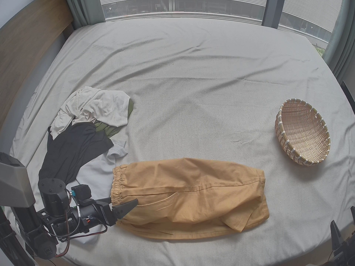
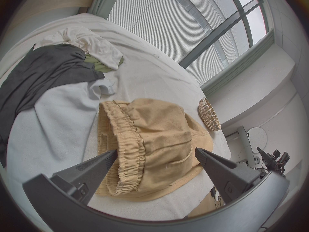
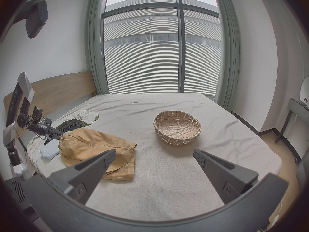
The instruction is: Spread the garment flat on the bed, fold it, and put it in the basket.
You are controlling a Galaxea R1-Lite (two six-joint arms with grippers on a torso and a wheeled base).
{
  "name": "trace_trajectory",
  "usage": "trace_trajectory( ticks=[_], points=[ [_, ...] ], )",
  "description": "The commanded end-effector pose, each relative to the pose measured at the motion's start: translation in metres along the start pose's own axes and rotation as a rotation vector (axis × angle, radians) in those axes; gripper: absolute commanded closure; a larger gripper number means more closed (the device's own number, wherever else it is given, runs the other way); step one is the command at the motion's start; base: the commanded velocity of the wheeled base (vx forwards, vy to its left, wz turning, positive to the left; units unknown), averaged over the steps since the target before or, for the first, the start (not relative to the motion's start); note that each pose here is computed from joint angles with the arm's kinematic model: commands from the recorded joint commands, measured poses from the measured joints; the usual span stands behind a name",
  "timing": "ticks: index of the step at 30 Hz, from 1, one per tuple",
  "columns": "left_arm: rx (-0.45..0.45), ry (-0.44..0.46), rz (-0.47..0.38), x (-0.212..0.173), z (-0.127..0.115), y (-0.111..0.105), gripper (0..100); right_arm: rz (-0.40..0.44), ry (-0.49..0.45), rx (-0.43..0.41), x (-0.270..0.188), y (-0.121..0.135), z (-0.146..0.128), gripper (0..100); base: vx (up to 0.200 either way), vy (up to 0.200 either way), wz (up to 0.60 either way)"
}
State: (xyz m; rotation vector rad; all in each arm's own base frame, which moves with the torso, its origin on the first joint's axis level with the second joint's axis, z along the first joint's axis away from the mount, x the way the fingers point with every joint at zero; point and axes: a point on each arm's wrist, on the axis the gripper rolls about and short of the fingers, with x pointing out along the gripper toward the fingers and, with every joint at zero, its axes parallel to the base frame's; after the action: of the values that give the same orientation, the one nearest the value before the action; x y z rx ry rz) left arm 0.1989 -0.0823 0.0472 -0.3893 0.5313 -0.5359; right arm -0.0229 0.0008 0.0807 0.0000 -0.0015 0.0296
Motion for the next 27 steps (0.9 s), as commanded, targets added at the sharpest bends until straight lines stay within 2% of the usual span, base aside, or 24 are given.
trace_trajectory(
  ticks=[1,20,21,27],
  points=[
    [-0.008,0.038,0.004,0.003,-0.007,0.001,0,0.001,0.001,0.0,0.0,0.0,-0.005,0,0.0,0.0,0.0],
    [-0.013,0.001,-0.042,0.016,0.002,-0.003,0,0.001,0.003,0.0,0.0,0.0,-0.005,0,0.0,0.0,0.0],
    [-0.013,0.001,-0.042,0.016,0.002,-0.003,100,0.0,0.003,0.0,0.0,0.0,-0.005,0,0.0,0.0,0.0],
    [-0.013,0.002,-0.043,0.015,0.002,-0.004,100,0.0,0.003,0.0,0.0,0.0,-0.005,0,0.0,0.0,0.0]
  ],
)
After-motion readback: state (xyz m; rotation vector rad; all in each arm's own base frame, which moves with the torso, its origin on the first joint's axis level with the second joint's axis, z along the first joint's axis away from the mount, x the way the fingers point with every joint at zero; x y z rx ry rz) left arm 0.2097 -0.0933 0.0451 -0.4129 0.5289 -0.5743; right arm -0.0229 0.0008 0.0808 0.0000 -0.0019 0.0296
